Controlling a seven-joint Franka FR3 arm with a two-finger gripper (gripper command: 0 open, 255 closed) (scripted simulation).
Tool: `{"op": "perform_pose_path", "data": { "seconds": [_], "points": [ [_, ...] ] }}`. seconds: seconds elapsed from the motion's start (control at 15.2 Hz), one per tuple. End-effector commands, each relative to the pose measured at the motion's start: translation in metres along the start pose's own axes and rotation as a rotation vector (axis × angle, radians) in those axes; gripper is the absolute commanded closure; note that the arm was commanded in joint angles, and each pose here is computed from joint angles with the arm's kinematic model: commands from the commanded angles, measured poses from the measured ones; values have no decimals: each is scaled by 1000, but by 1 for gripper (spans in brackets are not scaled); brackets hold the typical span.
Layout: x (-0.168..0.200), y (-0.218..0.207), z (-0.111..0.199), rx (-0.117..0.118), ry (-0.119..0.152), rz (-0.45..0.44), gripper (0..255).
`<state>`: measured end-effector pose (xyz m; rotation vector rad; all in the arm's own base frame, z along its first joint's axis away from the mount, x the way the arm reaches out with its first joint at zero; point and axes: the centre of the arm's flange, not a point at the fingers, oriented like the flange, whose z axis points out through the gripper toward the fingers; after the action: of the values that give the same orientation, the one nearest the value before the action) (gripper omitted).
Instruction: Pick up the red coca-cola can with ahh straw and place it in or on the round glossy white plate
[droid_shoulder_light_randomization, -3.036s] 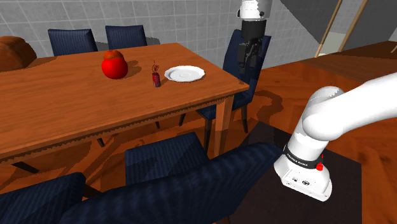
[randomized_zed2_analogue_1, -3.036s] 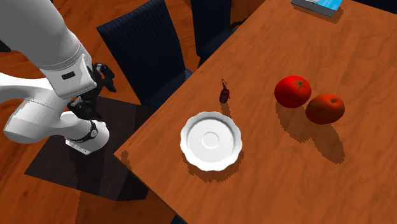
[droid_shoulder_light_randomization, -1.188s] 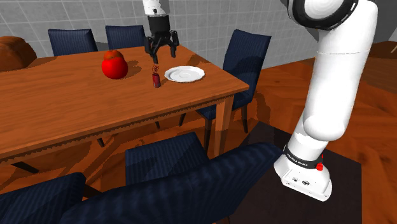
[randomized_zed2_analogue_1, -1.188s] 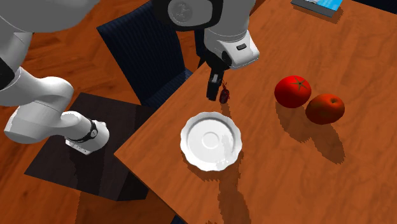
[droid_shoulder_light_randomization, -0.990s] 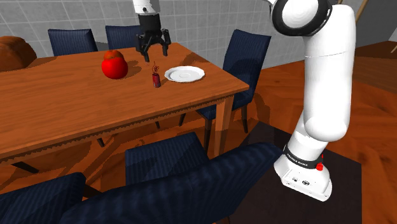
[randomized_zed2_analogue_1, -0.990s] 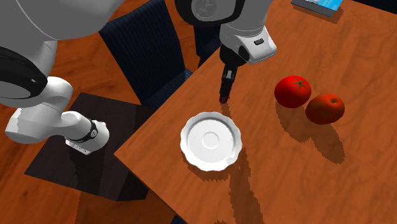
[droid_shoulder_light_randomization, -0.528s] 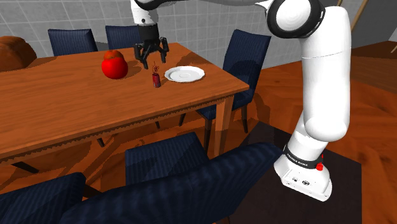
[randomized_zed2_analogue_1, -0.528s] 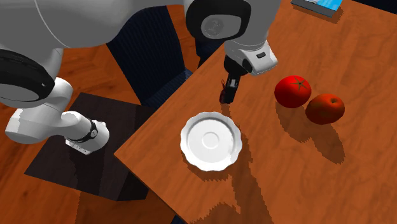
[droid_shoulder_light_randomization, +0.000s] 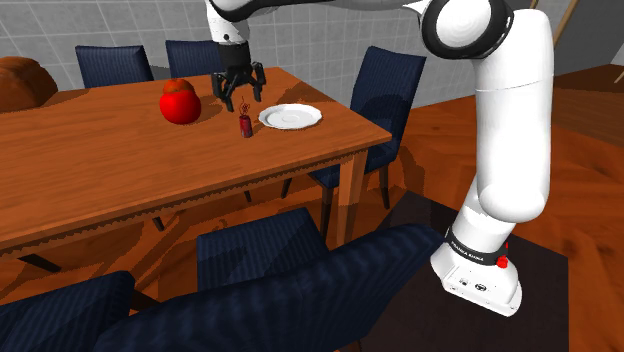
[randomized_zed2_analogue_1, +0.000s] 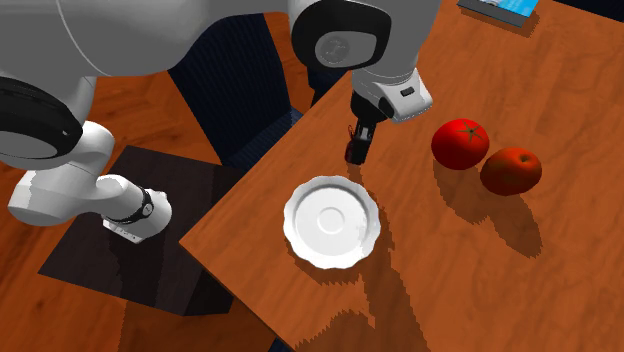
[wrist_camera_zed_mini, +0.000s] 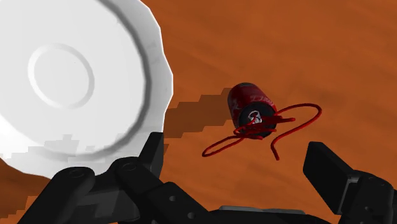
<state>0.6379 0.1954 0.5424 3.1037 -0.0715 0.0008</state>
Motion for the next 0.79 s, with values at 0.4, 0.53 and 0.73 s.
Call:
{"op": "perform_pose_path", "data": {
  "seconds": [0.4,0.53,0.73],
  "points": [
    [0,0,0,0,0,0,255],
    [0,0,0,0,0,0,255],
    [0,0,-11,0,0,0,255]
  ]
}}
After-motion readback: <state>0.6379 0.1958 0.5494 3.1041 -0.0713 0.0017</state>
